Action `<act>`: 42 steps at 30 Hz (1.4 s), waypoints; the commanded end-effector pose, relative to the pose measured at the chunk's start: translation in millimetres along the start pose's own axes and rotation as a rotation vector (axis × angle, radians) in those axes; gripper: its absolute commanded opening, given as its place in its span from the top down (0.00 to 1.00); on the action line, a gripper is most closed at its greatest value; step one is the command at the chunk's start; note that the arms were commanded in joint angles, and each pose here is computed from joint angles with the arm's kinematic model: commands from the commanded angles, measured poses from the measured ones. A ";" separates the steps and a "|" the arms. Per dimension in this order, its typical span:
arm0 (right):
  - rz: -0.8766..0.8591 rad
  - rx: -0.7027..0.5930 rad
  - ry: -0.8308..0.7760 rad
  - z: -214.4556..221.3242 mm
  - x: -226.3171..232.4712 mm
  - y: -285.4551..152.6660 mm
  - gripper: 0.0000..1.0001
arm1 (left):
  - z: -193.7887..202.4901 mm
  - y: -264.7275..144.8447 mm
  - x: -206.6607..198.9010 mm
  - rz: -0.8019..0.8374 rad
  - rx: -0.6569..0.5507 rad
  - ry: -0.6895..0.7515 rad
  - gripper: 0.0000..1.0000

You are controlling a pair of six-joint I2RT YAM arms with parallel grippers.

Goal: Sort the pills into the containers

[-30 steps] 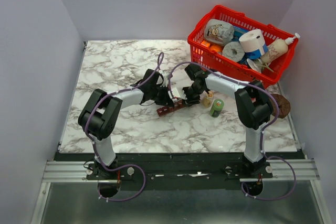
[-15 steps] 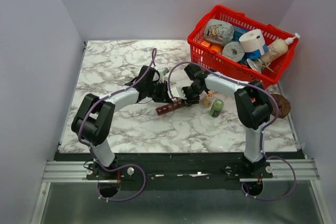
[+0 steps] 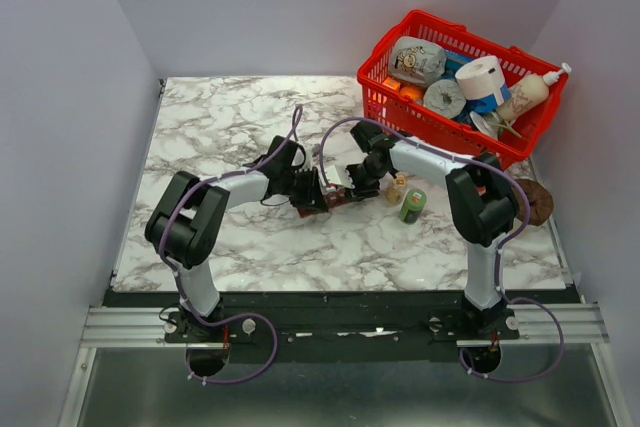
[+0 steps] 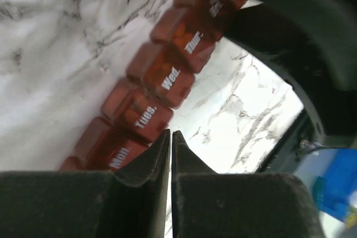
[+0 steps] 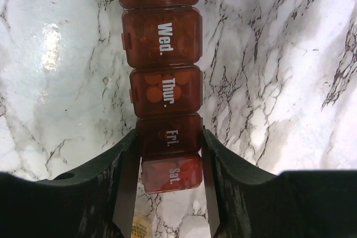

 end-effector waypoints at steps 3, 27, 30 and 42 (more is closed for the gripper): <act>-0.045 0.053 0.012 13.7 11.7 15.4 0.53 | 6.4 13.1 32.3 -0.078 0.021 -0.037 0.87; 0.067 0.008 -0.002 -6.4 -13.4 -13.6 0.03 | -40.8 -110.7 -1.9 -0.102 -0.308 0.084 0.58; 0.073 -0.037 0.015 -20.4 -14.9 -28.3 0.02 | -57.4 -146.8 3.1 -0.198 -0.459 0.154 0.40; 0.341 -0.254 0.342 -107.6 -38.0 -162.9 0.00 | -59.3 -258.0 -29.3 -0.216 -0.920 0.284 0.01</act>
Point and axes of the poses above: each gripper's point midway between its finger pads, its own y axis out along the fingers, its own x axis along the line the jaws close on, z = x × y, the point moved 1 cm from there along -y, back along the fingers, and after that the axes turned 13 degrees about -y, right-handed, at the moved point
